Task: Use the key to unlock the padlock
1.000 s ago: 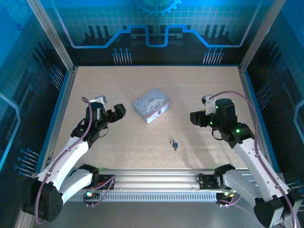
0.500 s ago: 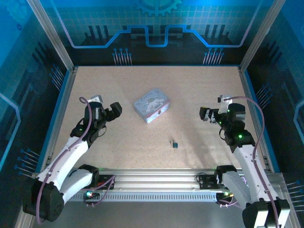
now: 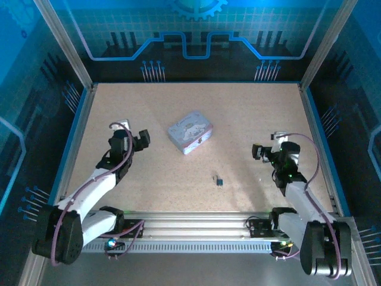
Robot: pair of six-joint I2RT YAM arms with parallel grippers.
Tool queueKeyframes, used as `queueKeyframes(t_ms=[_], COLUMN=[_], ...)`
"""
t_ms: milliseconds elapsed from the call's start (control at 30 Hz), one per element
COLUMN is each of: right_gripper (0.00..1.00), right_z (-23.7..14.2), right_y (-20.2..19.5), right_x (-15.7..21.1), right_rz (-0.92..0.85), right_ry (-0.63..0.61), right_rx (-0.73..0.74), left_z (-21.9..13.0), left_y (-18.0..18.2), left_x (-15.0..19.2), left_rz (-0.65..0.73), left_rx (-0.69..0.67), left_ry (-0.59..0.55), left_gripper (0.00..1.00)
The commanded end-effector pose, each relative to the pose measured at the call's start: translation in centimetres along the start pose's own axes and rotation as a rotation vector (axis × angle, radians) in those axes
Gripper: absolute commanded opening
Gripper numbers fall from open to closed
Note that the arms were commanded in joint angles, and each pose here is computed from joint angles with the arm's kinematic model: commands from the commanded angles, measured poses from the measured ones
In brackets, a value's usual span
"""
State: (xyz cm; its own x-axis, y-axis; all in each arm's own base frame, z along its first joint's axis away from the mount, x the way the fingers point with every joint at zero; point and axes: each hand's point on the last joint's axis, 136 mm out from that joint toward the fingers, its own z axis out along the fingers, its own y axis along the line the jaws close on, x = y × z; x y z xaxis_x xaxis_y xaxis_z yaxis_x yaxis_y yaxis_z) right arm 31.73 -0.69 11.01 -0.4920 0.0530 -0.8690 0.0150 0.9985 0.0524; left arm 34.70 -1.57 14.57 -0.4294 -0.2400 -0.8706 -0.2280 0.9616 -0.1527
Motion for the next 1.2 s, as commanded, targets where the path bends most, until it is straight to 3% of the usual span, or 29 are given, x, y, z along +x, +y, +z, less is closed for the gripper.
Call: queueKeyframes(t_ms=[0, 367, 633, 967, 1167], right_gripper=[1.00, 1.00, 1.00, 1.00, 1.00], right_z=[1.1, 4.7, 6.5, 7.8, 7.8], right_y=[-1.0, 0.8, 2.6, 3.8, 3.8], right_x=[-2.7, -4.0, -2.4, -2.3, -2.3], right_rz=[-0.031, -0.012, -0.088, -0.156, -0.157], right_ry=[-0.121, -0.172, -0.171, -0.108, -0.109], right_rx=[0.034, -0.081, -0.114, -0.087, -0.087], left_z=[1.1, 4.8, 5.3, 5.9, 6.9], left_y=[0.7, 0.2, -1.7, -0.2, 0.3], left_x=[-1.7, 0.3, 1.2, 1.9, 2.0], left_rz=[0.101, 0.197, 0.292, 0.203, 0.165], left_rx=[-0.044, -0.014, 0.124, 0.184, 0.176], left_ry=[-0.114, -0.105, -0.159, -0.217, -0.134], left_gripper=[0.99, 0.99, 0.99, 0.99, 0.99])
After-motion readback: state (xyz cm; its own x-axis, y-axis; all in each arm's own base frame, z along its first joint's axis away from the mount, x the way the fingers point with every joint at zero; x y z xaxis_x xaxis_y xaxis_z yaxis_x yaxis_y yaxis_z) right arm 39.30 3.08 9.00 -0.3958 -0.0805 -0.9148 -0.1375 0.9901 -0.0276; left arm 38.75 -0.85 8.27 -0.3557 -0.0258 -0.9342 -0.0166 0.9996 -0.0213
